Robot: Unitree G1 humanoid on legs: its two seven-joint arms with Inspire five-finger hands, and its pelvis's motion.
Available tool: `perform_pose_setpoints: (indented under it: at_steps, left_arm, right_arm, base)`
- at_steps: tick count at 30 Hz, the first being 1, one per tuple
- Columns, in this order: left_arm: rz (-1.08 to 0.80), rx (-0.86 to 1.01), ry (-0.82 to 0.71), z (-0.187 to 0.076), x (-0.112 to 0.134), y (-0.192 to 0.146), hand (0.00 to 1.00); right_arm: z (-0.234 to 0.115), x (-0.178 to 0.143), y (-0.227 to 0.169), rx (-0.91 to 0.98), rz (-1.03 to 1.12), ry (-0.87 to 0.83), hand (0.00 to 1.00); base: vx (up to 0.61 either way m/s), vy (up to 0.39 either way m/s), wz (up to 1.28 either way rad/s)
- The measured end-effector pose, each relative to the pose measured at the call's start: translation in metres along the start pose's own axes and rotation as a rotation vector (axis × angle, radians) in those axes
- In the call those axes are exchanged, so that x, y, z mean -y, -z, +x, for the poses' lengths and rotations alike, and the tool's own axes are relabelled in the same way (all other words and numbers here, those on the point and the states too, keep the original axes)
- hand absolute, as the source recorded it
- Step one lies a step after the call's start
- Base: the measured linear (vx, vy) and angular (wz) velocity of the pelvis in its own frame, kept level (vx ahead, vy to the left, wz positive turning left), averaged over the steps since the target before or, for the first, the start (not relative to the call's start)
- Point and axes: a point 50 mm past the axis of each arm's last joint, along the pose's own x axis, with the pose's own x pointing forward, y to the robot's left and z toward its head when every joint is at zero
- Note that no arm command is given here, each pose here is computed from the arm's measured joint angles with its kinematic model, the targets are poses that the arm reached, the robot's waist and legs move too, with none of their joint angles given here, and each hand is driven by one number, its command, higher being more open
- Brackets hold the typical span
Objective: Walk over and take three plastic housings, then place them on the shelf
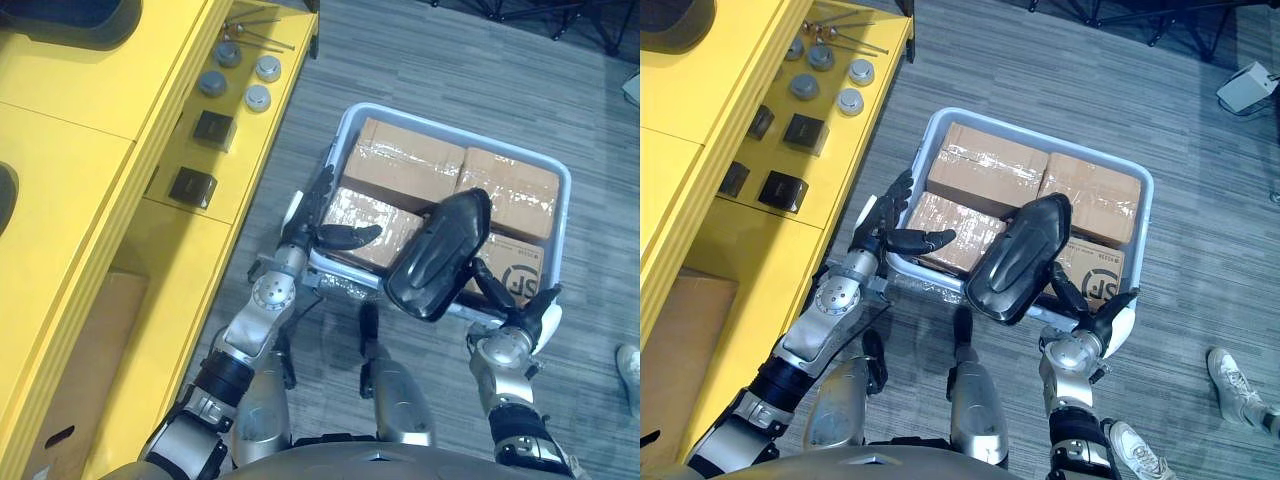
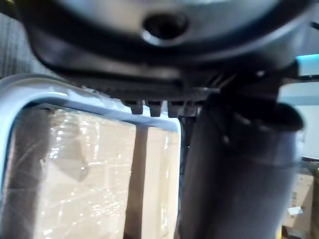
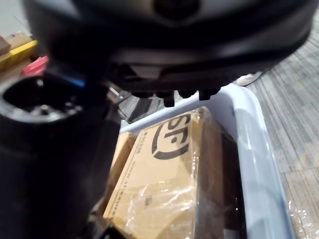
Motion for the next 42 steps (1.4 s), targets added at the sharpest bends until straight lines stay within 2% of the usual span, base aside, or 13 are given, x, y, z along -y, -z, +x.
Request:
perform_pose_setpoints:
  at_steps: [9,18,19,26,34,42]
  left_arm:
    - [0.008,-0.024,0.035,0.001,0.003,0.005,1.00]
    - [0.006,-0.065,0.040,0.003,0.006,0.013,1.00]
    - [0.008,-0.072,0.047,0.002,0.007,0.014,1.00]
    - [0.008,-0.079,0.058,0.002,0.008,0.016,1.00]
    - [0.009,-0.076,0.059,0.001,0.010,0.016,1.00]
    - [-0.049,-0.079,0.025,-0.001,0.007,0.018,1.00]
  right_arm:
    - [0.015,-0.011,-0.019,0.007,-0.055,-0.089,1.00]
    - [0.022,-0.016,-0.023,0.054,-0.228,-0.131,1.00]
    - [0.023,-0.017,-0.026,0.064,-0.245,-0.136,0.00]
    - [0.039,-0.001,-0.035,0.147,-0.454,-0.083,0.00]
    - [0.055,0.017,-0.046,0.153,-0.524,-0.025,0.00]
    - [0.047,0.004,-0.039,0.150,-0.512,-0.112,0.00]
  base:
    - [-0.01,-0.008,0.00]
    - [-0.05,-0.016,0.03]
    - [-0.06,-0.010,0.06]
    - [-0.06,-0.003,0.04]
    - [-0.03,-0.025,0.04]
    - [-0.02,-0.005,0.01]
